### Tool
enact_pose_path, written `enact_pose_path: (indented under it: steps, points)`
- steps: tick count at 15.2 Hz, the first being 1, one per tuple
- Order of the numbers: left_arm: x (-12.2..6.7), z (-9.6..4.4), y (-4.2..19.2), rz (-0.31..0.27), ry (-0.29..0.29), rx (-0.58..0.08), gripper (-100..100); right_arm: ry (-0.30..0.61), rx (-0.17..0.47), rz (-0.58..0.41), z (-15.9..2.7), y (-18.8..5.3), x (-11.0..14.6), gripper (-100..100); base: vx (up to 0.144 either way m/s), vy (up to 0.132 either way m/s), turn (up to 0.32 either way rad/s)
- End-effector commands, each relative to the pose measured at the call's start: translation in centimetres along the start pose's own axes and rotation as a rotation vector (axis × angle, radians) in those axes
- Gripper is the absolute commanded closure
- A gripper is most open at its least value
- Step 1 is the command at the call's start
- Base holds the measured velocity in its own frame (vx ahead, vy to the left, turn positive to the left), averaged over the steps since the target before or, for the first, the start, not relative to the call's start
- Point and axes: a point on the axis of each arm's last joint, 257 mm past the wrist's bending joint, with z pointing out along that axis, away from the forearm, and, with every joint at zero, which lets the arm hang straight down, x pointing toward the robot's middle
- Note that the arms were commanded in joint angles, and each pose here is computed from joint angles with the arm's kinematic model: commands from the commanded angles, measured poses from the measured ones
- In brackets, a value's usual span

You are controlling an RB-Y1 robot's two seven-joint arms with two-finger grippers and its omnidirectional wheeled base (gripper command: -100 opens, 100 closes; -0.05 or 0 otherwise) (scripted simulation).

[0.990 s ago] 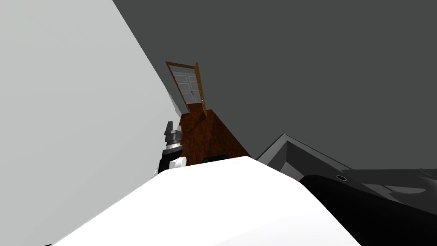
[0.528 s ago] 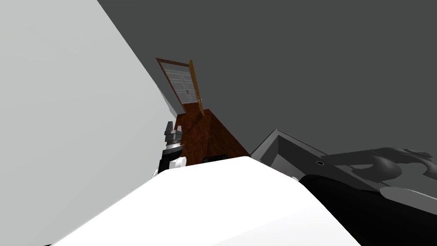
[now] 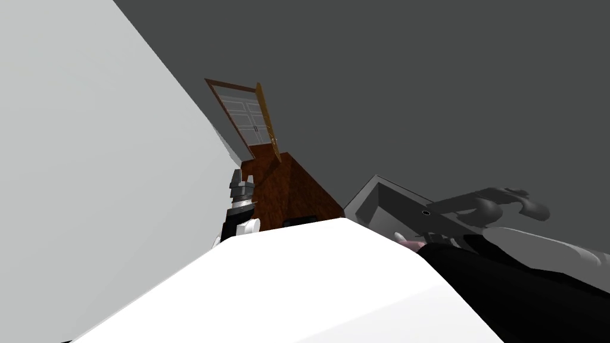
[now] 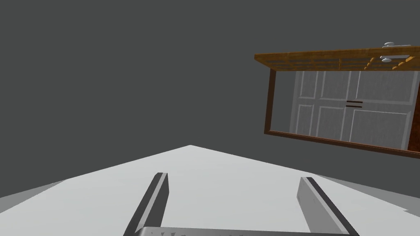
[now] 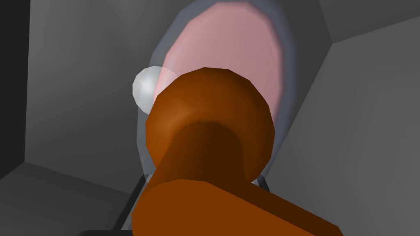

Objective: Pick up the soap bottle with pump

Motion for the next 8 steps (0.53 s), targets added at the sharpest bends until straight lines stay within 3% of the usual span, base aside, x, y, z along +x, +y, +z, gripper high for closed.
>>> enact_pose_path:
  steps: [1,3,5,6,8]
  points:
    - [0.0,0.0,0.0,0.000,0.000,0.000,0,-0.023,0.004,0.010,0.3,-1.0,-2.2,100,-0.045,-0.014,-0.134]
    - [0.0,0.0,0.0,0.000,0.000,0.000,0,-0.006,0.003,-0.033,-0.3,-2.2,-2.7,100,-0.050,-0.014,-0.161]
    - [0.0,0.0,0.0,0.000,0.000,0.000,0,0.003,0.003,-0.054,-0.5,-2.8,-3.0,100,-0.019,-0.001,0.012]
    - [0.0,0.0,0.0,0.000,0.000,0.000,0,-0.021,0.002,-0.030,-0.1,-3.2,-4.8,100,-0.024,-0.013,-0.149]
    - [0.0,0.0,0.0,0.000,0.000,0.000,0,-0.005,0.002,-0.070,-0.6,-4.2,-5.4,100,-0.042,-0.011,-0.156]
